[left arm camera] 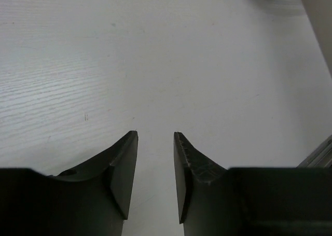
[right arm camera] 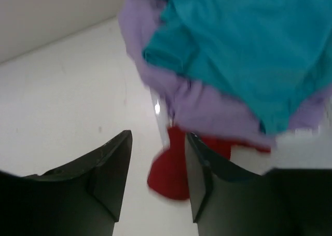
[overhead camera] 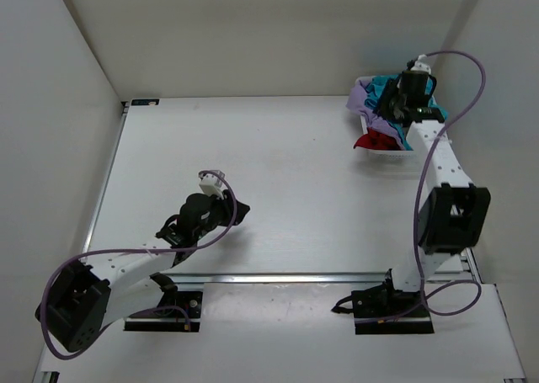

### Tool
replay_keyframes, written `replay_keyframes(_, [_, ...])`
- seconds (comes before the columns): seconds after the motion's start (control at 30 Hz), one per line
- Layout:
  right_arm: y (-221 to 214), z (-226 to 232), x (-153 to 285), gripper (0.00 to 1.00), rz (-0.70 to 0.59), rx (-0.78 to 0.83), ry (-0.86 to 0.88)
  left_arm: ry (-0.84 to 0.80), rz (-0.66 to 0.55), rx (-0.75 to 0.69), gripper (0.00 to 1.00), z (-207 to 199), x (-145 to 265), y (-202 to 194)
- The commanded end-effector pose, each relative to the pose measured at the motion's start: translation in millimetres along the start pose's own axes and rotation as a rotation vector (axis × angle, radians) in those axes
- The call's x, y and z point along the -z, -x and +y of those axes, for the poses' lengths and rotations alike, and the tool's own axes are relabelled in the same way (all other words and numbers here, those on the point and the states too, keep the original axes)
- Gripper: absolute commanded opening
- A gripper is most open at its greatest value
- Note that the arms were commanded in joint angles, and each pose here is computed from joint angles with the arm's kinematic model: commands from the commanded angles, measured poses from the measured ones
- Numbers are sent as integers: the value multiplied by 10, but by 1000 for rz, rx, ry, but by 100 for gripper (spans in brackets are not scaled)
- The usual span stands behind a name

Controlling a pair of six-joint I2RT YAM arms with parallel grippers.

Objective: Fold and stack the t-shirts
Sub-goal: Grab crumpled tshirt from bin with the right arm

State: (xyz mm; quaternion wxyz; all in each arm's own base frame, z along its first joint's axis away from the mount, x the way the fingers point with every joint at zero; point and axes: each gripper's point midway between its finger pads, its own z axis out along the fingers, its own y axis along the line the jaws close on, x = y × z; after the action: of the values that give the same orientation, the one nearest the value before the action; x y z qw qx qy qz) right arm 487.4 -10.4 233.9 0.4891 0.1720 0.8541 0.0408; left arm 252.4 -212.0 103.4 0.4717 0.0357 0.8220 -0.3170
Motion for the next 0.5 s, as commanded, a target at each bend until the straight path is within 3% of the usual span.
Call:
replay_keyframes(0.0, [364,-70,-463,45,-22,72,27,-20,17,12,46,-13,-64,-69])
replay_keyframes(0.03, [235,-56,-601,46,31,86,48,-16,10,15,46,-5,-72,-49])
replay_keyframes(0.2, [432,22,-974,54,6,120,44,-29,26,11,47,-29,-88,-83])
replay_keyframes(0.47, [304,57,-1289,50,72,130,34,-41,27,19,49,-43,-111,-60])
